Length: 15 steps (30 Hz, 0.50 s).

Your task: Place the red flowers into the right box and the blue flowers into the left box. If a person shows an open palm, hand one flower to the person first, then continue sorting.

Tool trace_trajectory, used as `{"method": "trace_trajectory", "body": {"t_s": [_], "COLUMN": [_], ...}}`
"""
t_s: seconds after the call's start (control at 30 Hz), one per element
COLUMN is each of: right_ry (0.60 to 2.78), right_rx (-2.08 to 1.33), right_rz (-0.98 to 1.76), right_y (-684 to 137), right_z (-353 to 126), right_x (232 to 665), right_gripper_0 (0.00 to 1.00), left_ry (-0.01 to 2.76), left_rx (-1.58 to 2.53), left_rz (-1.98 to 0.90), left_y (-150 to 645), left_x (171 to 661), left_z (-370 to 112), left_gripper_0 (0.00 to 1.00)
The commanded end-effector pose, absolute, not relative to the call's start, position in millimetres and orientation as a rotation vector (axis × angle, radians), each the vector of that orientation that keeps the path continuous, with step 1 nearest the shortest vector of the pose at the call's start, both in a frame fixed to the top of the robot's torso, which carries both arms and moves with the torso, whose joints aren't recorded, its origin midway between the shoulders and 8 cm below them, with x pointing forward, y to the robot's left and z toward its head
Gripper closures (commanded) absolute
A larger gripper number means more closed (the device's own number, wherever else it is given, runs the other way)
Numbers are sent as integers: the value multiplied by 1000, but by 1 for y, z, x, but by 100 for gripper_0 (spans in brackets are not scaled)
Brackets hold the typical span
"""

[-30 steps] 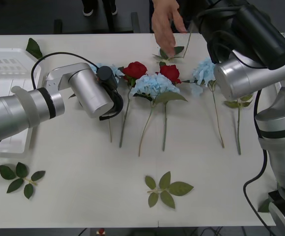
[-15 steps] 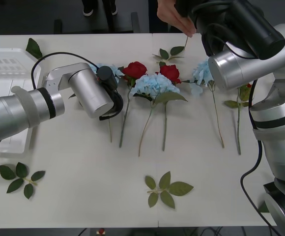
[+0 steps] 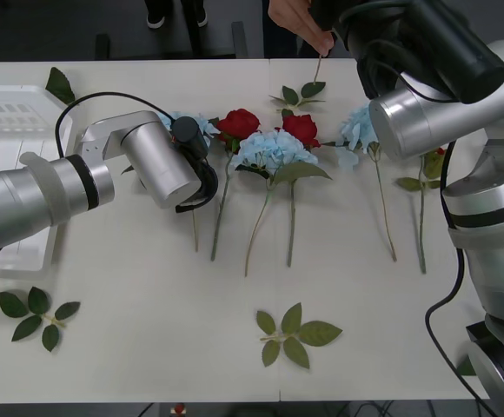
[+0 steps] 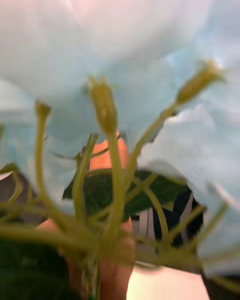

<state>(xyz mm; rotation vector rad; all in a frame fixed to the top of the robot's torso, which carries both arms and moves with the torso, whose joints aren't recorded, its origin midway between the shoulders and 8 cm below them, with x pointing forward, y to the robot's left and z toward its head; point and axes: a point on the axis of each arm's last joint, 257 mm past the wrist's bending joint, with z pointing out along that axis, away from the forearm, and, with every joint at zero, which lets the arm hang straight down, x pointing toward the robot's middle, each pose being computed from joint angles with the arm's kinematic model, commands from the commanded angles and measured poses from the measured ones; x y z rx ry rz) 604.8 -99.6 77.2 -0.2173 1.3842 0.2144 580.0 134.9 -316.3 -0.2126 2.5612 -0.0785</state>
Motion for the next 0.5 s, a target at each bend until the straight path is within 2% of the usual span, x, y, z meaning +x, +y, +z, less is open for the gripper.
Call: {"method": "trace_trajectory", "body": {"t_s": [0.03,0.37,0.5], "right_ry": [1337,1386,1417], "right_rx": [-194,-252,-234], "right_rz": [274,336,327], "right_y": [-100,-120,-140], "right_z": [105,72,56], "right_x": [572,498,483], "right_gripper_0": [12,12,12], "left_ry": [2571,2571,2572], "left_rx": [-188,-186,-186], "left_rz": [-58,-57,-56], "left_y": [145,145,145], "left_x": [577,577,577], "left_z": [-325,-325,-325], "left_gripper_0": [100,100,100]}}
